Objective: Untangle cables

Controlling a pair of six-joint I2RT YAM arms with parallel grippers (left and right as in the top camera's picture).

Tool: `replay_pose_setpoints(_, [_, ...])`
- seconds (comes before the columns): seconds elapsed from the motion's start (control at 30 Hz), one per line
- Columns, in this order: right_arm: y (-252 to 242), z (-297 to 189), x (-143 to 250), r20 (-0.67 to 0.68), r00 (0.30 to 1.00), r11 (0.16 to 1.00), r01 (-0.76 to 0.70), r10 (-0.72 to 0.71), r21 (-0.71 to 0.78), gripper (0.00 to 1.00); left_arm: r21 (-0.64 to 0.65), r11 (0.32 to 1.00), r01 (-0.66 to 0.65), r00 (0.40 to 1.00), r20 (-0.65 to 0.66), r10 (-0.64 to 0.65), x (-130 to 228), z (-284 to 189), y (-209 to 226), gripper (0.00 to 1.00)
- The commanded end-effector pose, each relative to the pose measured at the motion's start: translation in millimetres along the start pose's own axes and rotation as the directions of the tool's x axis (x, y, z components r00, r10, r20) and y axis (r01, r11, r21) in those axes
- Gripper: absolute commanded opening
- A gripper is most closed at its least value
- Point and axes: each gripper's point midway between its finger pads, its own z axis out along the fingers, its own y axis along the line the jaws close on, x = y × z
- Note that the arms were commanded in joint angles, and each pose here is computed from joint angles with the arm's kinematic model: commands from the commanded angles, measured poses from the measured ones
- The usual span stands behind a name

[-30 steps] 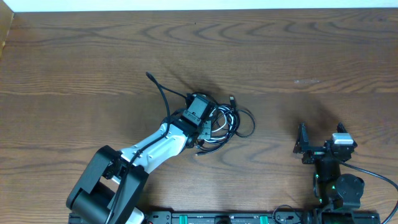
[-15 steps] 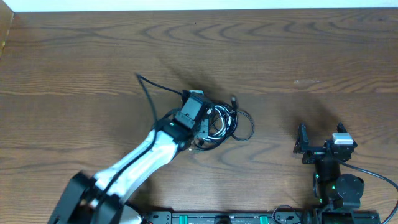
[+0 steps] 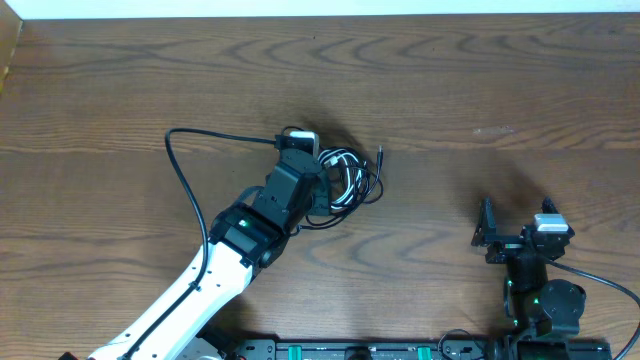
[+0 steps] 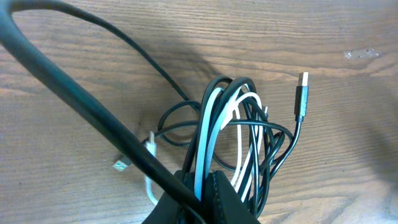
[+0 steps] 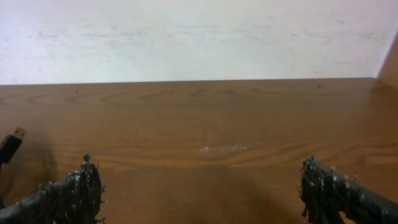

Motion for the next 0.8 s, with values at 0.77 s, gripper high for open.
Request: replay_pose_setpoints(0.77, [0,0,1,-0.001,1.000,1.000,0.012,-0.012,0.001,0.99,-0.016,0.999,0.050,0.996,-0.073,-0.051,18,0,5,0.08])
